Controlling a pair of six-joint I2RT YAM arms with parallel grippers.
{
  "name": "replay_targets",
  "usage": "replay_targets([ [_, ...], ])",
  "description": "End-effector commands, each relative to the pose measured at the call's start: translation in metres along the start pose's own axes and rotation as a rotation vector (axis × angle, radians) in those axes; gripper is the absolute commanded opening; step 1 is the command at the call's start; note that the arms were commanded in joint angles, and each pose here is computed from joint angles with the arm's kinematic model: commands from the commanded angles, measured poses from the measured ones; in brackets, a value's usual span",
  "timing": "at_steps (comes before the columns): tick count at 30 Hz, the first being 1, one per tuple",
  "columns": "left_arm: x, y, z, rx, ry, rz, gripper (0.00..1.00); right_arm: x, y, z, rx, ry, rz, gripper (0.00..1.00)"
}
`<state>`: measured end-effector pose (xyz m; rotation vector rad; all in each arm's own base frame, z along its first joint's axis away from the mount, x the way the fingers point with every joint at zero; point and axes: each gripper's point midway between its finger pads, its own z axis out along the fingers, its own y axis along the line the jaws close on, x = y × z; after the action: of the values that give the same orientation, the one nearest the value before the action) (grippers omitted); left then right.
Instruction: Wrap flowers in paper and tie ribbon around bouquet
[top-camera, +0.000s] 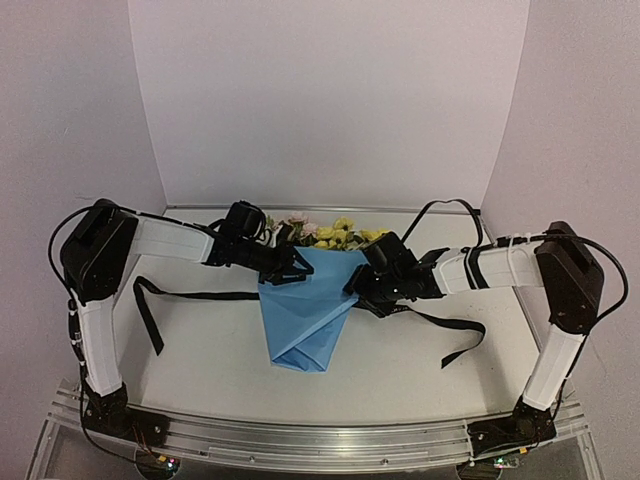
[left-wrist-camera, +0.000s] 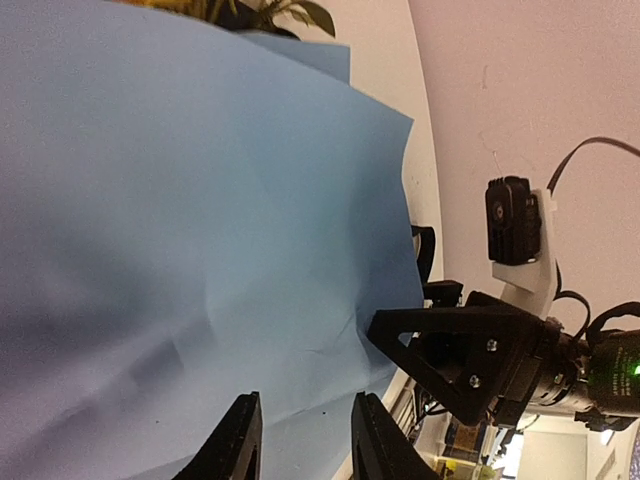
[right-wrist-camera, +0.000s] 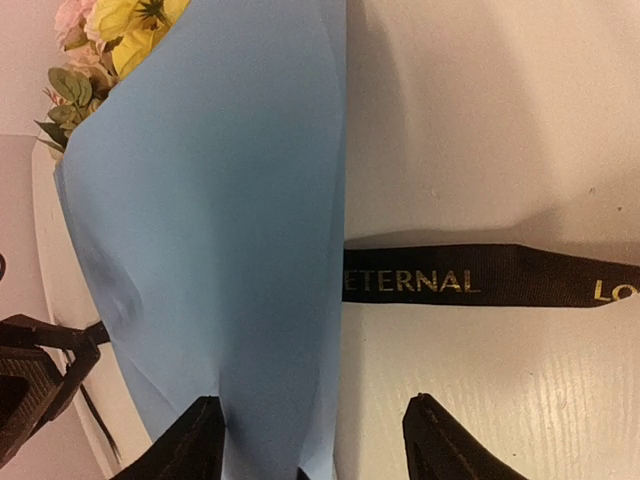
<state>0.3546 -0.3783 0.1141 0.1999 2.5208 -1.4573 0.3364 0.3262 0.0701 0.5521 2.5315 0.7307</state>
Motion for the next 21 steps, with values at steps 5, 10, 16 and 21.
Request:
replay_targets([
  [5,0.004,-0.019,0.036,0.099,0.061,0.018,0.31,-0.025,-0.016,-0.027,0.048,-0.071,-0.06,0.73],
  [10,0.004,-0.005,0.046,0.066,0.068,-0.003,0.31,-0.037,-0.048,-0.052,0.091,-0.118,-0.036,0.8],
  [16,0.001,-0.006,0.049,0.07,0.071,0.001,0.31,-0.036,-0.124,-0.088,0.239,-0.155,0.048,0.8],
  [21,0.0,-0.009,0.051,0.074,0.075,0.01,0.31,-0.015,-0.186,-0.123,0.372,-0.16,0.132,0.79],
])
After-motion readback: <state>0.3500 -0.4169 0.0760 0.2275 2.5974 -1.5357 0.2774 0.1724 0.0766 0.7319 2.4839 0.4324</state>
